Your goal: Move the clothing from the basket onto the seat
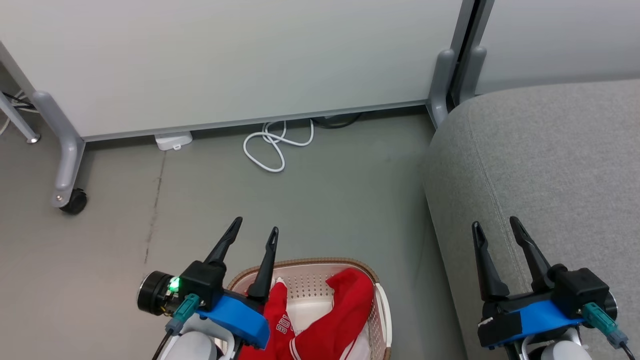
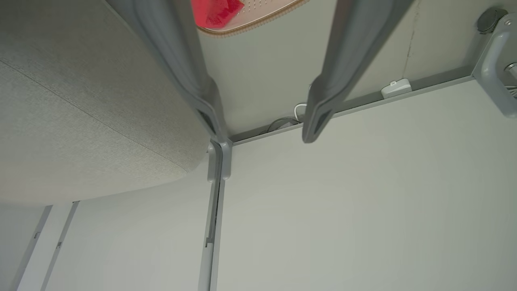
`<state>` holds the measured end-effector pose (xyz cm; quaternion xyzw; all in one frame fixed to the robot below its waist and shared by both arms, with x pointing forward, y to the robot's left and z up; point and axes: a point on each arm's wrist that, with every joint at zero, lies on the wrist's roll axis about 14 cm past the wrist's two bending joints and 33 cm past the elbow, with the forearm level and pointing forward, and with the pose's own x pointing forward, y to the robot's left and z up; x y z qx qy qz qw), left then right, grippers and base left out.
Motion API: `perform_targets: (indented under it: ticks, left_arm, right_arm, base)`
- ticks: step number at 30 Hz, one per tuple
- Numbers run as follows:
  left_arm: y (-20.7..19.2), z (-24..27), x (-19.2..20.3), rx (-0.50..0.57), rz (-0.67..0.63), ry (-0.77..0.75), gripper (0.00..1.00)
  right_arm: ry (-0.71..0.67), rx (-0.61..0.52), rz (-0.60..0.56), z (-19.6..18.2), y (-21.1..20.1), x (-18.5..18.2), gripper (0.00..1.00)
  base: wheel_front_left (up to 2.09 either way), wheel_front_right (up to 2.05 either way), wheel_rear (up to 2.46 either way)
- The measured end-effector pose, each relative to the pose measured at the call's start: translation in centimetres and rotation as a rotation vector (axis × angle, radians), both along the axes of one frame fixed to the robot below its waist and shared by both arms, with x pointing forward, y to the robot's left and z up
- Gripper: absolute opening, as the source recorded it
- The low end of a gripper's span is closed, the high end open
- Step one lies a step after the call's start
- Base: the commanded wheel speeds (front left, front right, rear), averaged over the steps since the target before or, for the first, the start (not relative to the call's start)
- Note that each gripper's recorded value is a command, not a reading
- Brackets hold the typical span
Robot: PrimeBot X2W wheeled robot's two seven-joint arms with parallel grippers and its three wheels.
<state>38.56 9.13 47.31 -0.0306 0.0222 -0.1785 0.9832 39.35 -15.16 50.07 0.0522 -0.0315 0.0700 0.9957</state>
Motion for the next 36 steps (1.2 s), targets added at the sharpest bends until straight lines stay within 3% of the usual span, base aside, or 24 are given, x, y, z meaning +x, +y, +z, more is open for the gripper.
perform_targets:
  ticks: [18, 36]
  left_arm:
    - [-7.3, -10.7, 4.0, 0.134, -0.339, 0.273, 1.00]
    - [-10.5, -23.8, 1.6, 0.250, -0.592, 0.606, 1.00]
  right_arm:
    - [0.040, -0.060, -0.037, -2.6, -1.7, 4.4, 1.00]
    - [0.101, -0.144, -0.021, -7.2, -2.1, 8.0, 1.00]
  base:
    - [0.00, 0.00, 0.00]
    - [0.00, 0.00, 0.00]
